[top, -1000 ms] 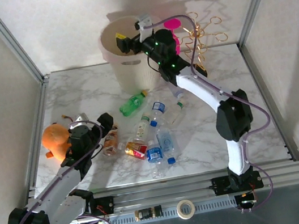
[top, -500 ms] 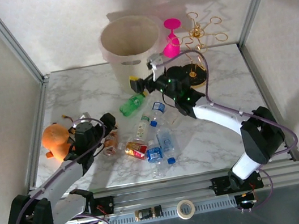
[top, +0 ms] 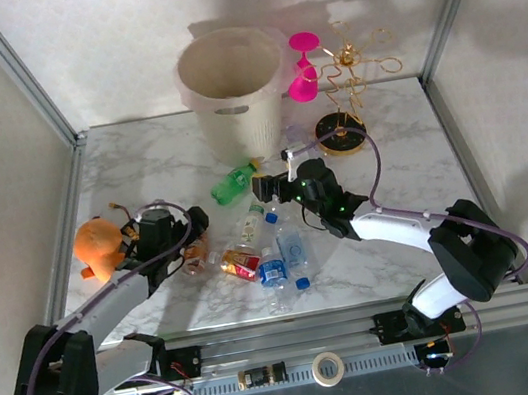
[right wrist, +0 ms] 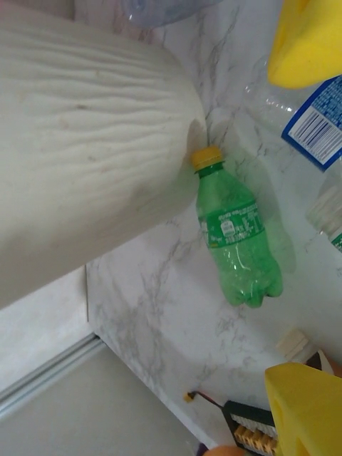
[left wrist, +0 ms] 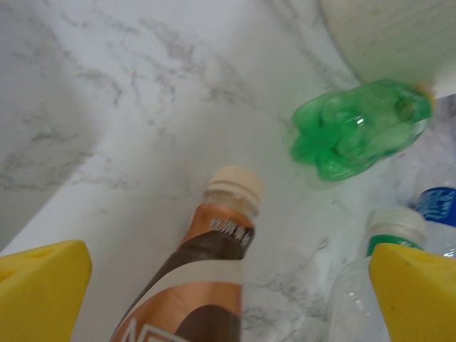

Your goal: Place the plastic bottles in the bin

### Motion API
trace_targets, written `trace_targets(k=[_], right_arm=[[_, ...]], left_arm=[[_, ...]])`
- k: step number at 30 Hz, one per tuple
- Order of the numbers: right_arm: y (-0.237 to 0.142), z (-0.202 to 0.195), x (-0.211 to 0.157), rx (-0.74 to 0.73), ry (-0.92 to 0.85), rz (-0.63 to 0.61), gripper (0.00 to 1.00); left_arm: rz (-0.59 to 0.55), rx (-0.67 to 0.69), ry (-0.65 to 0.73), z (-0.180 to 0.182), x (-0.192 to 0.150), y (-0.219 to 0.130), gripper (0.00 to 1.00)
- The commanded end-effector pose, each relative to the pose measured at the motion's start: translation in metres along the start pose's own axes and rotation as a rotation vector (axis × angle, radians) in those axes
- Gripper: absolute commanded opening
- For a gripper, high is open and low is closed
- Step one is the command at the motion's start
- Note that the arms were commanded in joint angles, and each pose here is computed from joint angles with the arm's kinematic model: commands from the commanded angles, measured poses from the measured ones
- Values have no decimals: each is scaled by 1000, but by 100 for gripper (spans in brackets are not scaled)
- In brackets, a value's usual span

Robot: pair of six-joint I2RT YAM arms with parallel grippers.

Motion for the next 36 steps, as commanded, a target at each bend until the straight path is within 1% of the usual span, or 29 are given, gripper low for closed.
trace_targets(k=[1, 7, 12, 21, 29, 31, 35, 36], right_arm=[[-4, -1, 9, -32, 73, -68, 99], [3, -1, 6, -21, 85, -47, 99], [1, -2, 5, -27, 85, -43, 99], [0, -3, 3, -33, 88, -48, 99], [-2, -4, 1, -44, 84, -48, 99], [-3, -5, 0, -49, 80, -48, 99], [-4, -6, 0, -54, 78, -49, 99], [-4, -7, 0, -57, 78, -50, 99]], left_arm=[[75, 41, 36, 5, -13, 2, 100], [115, 64, 65, 6, -21, 4, 100], [137, 124, 112, 11, -29, 5, 99], [160, 157, 173, 8, -41, 12, 94], [168, 210, 205, 11, -48, 22, 94], [169, 215, 211, 11, -48, 23, 90], [171, 223, 216, 12, -49, 26, 79], [169, 226, 217, 12, -49, 26, 77]])
Point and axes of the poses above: each hand's point on the last joint's axis, 136 mm out from that joint toward the fingers, its own y axis out along the fingers, its own z axis along the line the jaws close on, x = y × z, the point moved 10 cm from there along -y, back along the fingers, and after that the axes turned 1 degree about y, right-handed, at the moved point
